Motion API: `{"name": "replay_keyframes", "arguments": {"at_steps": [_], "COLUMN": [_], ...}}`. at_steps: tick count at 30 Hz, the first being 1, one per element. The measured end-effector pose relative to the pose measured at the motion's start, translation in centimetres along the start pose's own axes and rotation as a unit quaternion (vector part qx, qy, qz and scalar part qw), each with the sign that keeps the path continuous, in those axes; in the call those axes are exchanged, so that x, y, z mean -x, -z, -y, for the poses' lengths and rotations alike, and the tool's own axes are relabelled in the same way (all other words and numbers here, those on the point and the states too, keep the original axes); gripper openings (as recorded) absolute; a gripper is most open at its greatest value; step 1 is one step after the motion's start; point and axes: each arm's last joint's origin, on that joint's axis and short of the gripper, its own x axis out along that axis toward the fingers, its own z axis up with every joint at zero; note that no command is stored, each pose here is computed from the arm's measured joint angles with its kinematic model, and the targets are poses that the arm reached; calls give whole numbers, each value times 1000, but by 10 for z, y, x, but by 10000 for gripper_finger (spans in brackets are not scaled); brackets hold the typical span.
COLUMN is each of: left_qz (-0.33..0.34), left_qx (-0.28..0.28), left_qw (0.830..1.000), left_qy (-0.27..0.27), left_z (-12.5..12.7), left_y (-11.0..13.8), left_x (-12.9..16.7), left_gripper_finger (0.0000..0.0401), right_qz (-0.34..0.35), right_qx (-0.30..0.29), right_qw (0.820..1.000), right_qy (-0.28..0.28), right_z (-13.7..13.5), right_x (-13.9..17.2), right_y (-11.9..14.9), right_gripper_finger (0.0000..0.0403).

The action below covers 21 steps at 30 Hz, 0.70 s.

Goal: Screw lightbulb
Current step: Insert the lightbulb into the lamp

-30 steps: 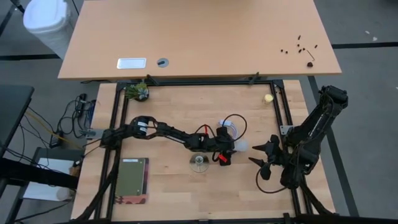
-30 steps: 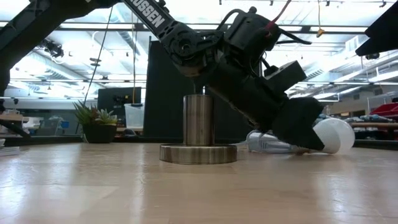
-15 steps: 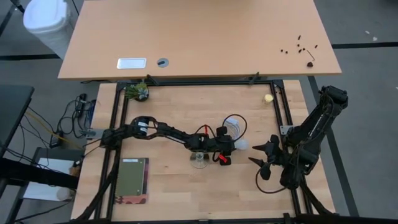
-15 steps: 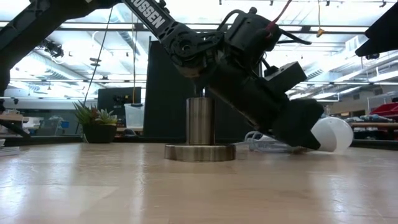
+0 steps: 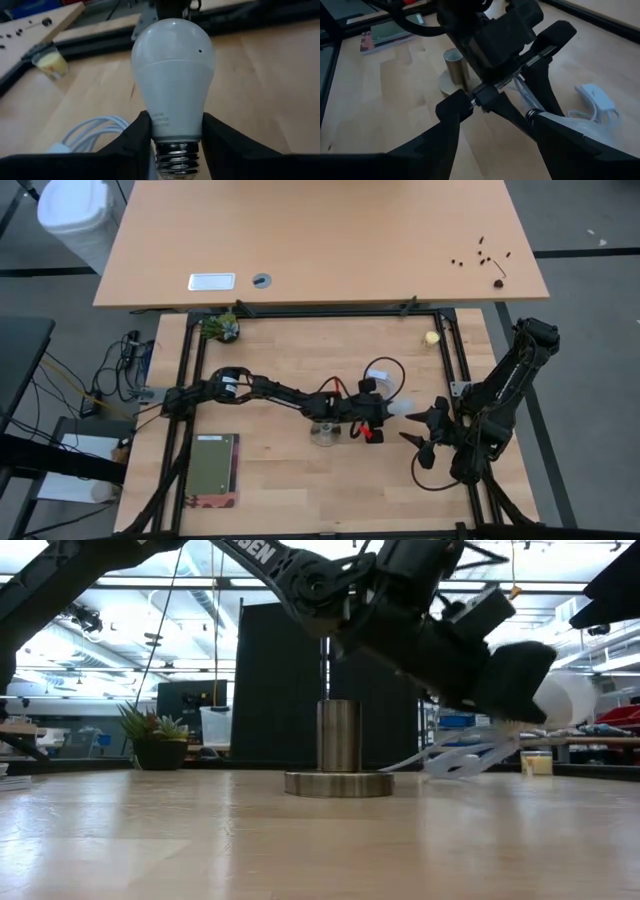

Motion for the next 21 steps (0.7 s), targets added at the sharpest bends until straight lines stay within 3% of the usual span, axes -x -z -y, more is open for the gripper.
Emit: {"name": "replay_keyframes", "arguments": {"at_steps": [10,21], "left_qz": [-68,-161], "left_qx": [-48,-86], "left_qw": [996,983], "left_qy": [-24,13], "left_z": [-7,-14], "left_y": [-26,-55], "left_x": [4,20], "left_gripper_finger": [151,152], "right_qz": [11,9], "right_qx": [0,7], "right_qw": [1000,1000], "right_qy": [3,5], "right_z": [0,2], "right_x": [0,1], "right_y": [-1,-1], "right_gripper_finger": [263,263]}}
